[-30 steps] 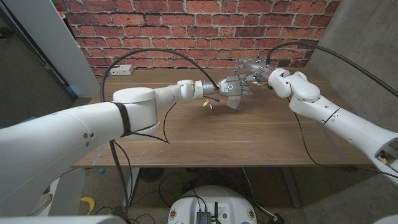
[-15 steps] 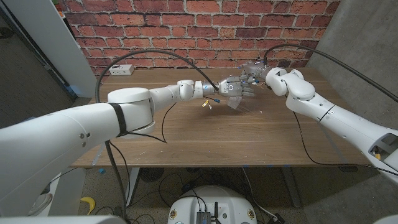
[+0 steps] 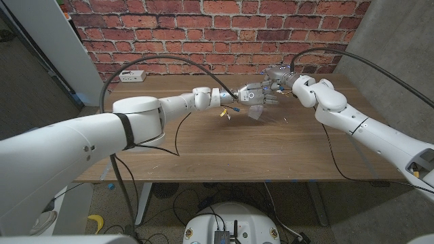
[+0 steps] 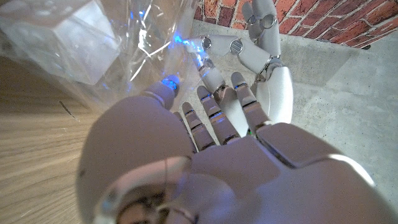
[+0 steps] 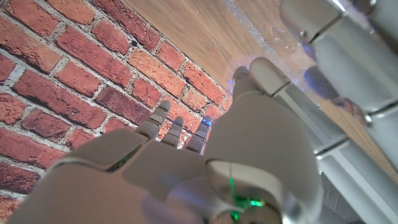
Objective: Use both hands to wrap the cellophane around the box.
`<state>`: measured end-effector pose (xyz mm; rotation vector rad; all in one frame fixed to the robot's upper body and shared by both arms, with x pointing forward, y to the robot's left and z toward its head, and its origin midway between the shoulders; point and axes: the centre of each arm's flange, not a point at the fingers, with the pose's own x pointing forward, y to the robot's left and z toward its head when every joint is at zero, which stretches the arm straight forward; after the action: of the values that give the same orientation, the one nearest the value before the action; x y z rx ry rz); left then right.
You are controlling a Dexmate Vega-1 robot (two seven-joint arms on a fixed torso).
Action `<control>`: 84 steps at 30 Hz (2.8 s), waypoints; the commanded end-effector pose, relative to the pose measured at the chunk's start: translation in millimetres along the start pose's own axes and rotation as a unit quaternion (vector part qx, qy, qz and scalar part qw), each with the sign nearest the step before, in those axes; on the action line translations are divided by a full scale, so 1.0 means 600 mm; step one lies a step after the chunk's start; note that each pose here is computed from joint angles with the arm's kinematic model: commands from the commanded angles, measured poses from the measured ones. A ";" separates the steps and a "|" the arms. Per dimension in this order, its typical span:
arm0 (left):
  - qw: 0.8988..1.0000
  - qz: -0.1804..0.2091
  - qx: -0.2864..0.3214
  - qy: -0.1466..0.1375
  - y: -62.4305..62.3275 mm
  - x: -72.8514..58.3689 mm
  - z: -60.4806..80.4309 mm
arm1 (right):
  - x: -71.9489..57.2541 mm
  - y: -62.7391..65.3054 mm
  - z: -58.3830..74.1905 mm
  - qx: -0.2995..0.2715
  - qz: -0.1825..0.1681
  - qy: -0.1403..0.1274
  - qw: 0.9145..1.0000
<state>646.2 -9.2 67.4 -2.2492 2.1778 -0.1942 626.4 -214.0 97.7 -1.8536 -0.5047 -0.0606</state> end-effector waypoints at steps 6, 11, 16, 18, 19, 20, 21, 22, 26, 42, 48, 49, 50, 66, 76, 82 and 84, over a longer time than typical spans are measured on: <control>0.997 0.054 0.042 0.040 0.045 -0.038 0.002 | 0.000 0.010 -0.031 -0.017 0.009 0.047 0.999; 0.995 0.062 0.050 0.054 0.056 -0.054 0.001 | 0.000 0.010 -0.037 -0.019 0.010 0.056 0.998; 0.991 0.071 0.060 0.094 0.072 -0.063 0.003 | -0.001 0.011 -0.042 -0.023 0.010 0.061 0.998; 0.990 0.075 0.041 0.115 0.079 -0.069 0.003 | -0.003 0.013 -0.046 -0.022 0.008 0.064 0.998; 0.988 0.078 0.027 0.127 0.083 -0.073 0.003 | -0.004 0.014 -0.048 -0.023 0.009 0.068 0.997; 0.987 0.081 0.011 0.136 0.087 -0.077 0.004 | -0.006 0.015 -0.051 -0.024 0.007 0.069 0.997; 0.985 0.085 -0.005 0.149 0.092 -0.081 0.004 | -0.007 0.015 -0.053 -0.023 0.006 0.071 0.997; 0.982 0.088 -0.020 0.163 0.095 -0.084 0.005 | -0.008 0.016 -0.055 -0.021 0.008 0.073 0.997; 0.970 0.100 -0.066 0.212 0.107 -0.091 0.007 | -0.010 0.019 -0.063 -0.021 0.004 0.084 0.996; 0.906 0.115 -0.174 0.368 0.123 -0.142 0.037 | -0.050 0.042 -0.064 0.066 -0.082 0.114 0.988; 0.880 0.073 -0.195 0.426 0.126 -0.167 0.042 | -0.078 0.042 -0.055 0.150 -0.138 0.117 0.972; 0.875 0.058 -0.204 0.435 0.126 -0.171 0.041 | -0.084 0.043 -0.053 0.165 -0.147 0.118 0.968; 0.869 0.031 -0.217 0.443 0.125 -0.178 0.040 | -0.094 0.046 -0.050 0.196 -0.158 0.114 0.961; 0.817 -0.179 -0.314 0.449 0.081 -0.199 0.021 | -0.124 0.077 -0.052 0.278 -0.107 0.084 0.951; 0.792 -0.264 -0.362 0.415 0.055 -0.201 0.017 | -0.138 0.090 -0.051 0.280 -0.060 0.083 0.955; 0.780 -0.306 -0.380 0.393 0.048 -0.200 0.015 | -0.139 0.095 -0.044 0.275 -0.031 0.082 0.957; 0.775 -0.317 -0.393 0.380 0.047 -0.200 0.014 | -0.141 0.095 -0.043 0.273 -0.023 0.084 0.958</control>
<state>607.2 106.1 44.8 -3.6962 2.1362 -0.5969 580.4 -279.8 40.2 -1.2595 -0.4758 -0.1595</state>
